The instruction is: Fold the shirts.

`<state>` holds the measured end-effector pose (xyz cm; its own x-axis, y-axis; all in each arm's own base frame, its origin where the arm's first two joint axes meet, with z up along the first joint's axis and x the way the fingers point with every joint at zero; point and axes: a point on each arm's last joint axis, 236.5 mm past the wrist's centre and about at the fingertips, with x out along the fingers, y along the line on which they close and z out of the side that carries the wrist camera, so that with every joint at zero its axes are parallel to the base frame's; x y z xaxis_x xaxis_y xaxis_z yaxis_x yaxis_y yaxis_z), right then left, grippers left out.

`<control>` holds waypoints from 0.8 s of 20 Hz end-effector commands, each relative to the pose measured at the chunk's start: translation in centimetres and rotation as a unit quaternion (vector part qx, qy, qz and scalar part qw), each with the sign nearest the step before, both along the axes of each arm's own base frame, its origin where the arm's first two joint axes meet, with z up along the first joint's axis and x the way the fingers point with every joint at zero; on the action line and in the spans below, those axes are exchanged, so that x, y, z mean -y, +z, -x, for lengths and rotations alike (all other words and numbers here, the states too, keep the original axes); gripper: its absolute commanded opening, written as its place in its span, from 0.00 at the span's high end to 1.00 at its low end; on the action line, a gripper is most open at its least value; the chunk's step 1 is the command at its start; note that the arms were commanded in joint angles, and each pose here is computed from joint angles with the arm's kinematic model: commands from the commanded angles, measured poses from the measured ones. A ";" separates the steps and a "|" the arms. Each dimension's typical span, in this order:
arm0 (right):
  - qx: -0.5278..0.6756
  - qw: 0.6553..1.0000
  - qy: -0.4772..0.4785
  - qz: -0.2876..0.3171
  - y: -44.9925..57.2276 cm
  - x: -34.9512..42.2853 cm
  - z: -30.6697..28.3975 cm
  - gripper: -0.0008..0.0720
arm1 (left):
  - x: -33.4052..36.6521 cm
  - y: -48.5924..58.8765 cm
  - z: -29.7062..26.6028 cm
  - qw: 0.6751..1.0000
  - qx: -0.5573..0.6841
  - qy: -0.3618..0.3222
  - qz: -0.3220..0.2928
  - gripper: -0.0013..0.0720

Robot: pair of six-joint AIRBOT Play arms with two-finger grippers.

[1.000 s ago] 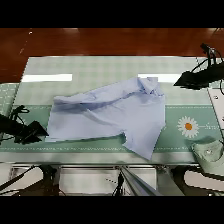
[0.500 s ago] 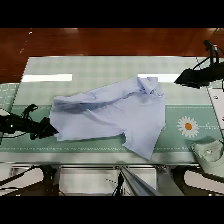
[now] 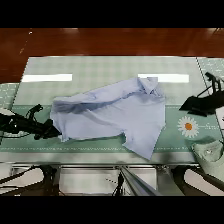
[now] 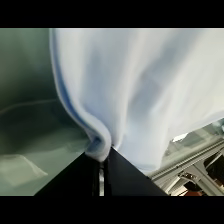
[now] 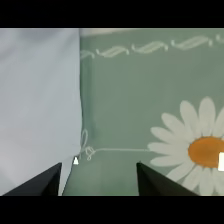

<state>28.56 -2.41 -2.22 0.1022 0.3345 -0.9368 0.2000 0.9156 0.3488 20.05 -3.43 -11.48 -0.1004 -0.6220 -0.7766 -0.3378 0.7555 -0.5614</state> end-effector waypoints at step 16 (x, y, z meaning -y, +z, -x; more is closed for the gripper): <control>0.050 0.989 -0.128 -0.047 -9.4 -8.4 0.2 0.55 | 0.8 1.3 -0.7 0.999 0.040 -0.021 0.023 0.95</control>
